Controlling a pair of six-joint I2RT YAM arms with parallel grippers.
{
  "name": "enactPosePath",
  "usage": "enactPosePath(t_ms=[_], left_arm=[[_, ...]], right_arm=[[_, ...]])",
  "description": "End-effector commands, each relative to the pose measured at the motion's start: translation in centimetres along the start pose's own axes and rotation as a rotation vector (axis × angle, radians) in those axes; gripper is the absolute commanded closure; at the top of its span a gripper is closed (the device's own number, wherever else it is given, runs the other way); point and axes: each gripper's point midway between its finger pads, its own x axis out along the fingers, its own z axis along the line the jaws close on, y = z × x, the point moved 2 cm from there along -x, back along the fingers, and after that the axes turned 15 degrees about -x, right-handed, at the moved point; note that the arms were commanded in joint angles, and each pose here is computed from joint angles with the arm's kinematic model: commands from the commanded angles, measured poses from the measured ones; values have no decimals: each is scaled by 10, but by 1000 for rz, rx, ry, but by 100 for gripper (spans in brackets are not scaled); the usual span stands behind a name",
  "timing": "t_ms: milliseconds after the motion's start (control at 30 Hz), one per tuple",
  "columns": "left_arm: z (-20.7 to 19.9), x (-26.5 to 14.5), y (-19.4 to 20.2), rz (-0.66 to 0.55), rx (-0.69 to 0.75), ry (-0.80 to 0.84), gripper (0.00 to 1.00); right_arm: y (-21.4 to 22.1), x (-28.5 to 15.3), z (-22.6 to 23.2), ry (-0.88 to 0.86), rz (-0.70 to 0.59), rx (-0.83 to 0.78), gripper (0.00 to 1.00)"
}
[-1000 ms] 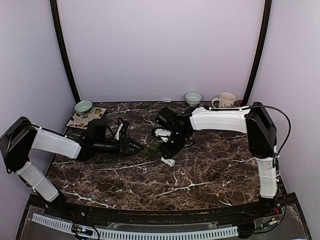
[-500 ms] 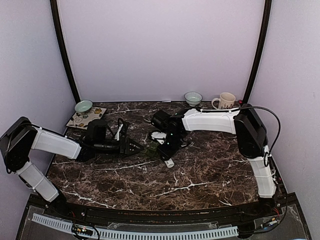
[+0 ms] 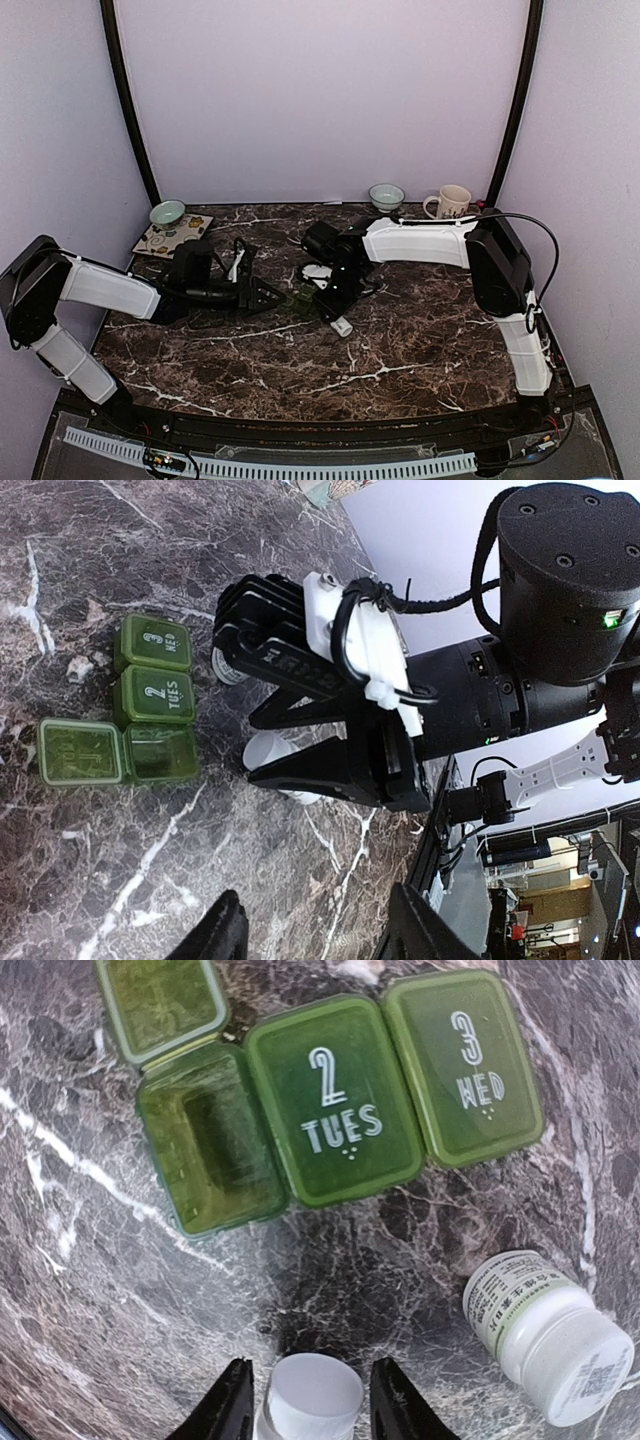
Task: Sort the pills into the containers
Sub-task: Pick up the pill bottle from the center of the board.
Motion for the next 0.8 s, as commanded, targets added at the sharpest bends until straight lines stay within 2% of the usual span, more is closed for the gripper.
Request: enactPosePath(t_ms=[0, 133, 367, 533, 700, 767], left_arm=[[-6, -3, 3, 5, 18, 11, 51], [-7, -3, 3, 6, 21, 16, 51], [-7, -4, 5, 5, 21, 19, 51], [-7, -4, 6, 7, 21, 21, 51], [-7, -4, 7, 9, 21, 24, 51], [-8, -4, 8, 11, 20, 29, 51]], right_arm=[[-1, -1, 8, -17, 10, 18, 58], [1, 0, 7, -9, 23, 22, 56], [7, 4, 7, -11, 48, 32, 58], [9, 9, 8, -20, 65, 37, 70], [9, 10, 11, -42, 65, 53, 90], [5, 5, 12, -61, 39, 66, 95]])
